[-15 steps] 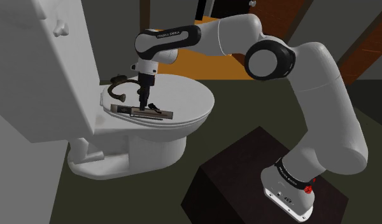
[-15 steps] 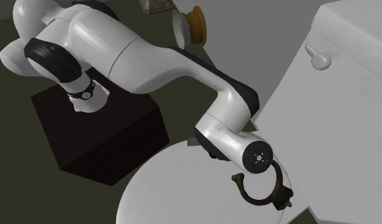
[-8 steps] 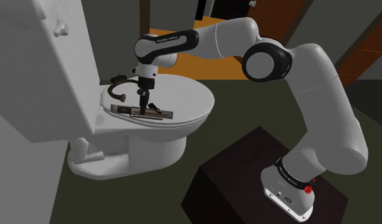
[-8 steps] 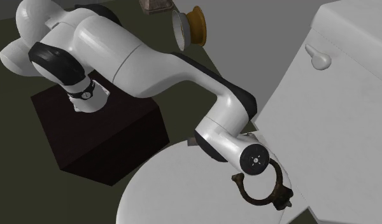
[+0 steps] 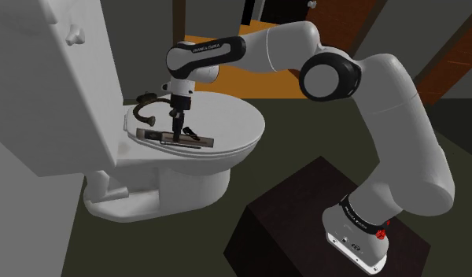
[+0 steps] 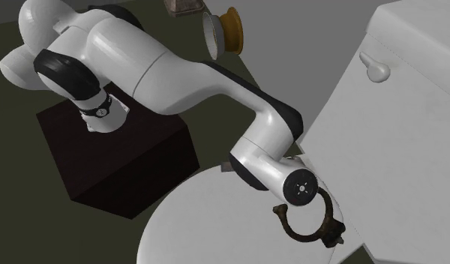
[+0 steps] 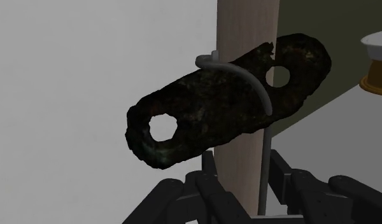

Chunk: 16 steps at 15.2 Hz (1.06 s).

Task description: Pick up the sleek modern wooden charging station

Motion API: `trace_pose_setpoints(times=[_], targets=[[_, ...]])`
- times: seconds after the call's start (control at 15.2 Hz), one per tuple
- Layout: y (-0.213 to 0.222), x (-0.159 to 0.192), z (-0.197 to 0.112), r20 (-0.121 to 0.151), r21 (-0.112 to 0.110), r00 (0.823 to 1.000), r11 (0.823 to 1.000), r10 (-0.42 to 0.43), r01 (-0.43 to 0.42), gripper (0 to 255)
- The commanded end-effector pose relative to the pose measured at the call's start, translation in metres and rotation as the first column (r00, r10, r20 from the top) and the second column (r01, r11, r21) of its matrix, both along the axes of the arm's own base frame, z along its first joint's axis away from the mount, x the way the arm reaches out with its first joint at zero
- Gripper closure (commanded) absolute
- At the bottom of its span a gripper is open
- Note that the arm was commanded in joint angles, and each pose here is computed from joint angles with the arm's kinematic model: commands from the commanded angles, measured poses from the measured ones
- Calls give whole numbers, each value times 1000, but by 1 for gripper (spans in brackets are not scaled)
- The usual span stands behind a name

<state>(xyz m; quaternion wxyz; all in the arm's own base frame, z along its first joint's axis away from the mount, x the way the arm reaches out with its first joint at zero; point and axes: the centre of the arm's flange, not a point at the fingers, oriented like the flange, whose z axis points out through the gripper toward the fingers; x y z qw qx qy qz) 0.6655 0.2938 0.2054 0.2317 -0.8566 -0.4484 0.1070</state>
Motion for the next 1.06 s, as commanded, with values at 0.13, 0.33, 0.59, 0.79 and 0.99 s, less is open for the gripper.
trace_pose_setpoints(times=[0.13,0.33,0.59,0.79,0.99], targets=[[-1,0,19,1,-1,1000,1000,-1,1,255],[-1,0,35,1,0,1000,1000,-1,1,255],[-1,0,56,1,0,1000,1000,-1,1,255],[-1,0,72,1,0,1000,1000,-1,1,255],[-1,0,78,1,0,1000,1000,-1,1,255]])
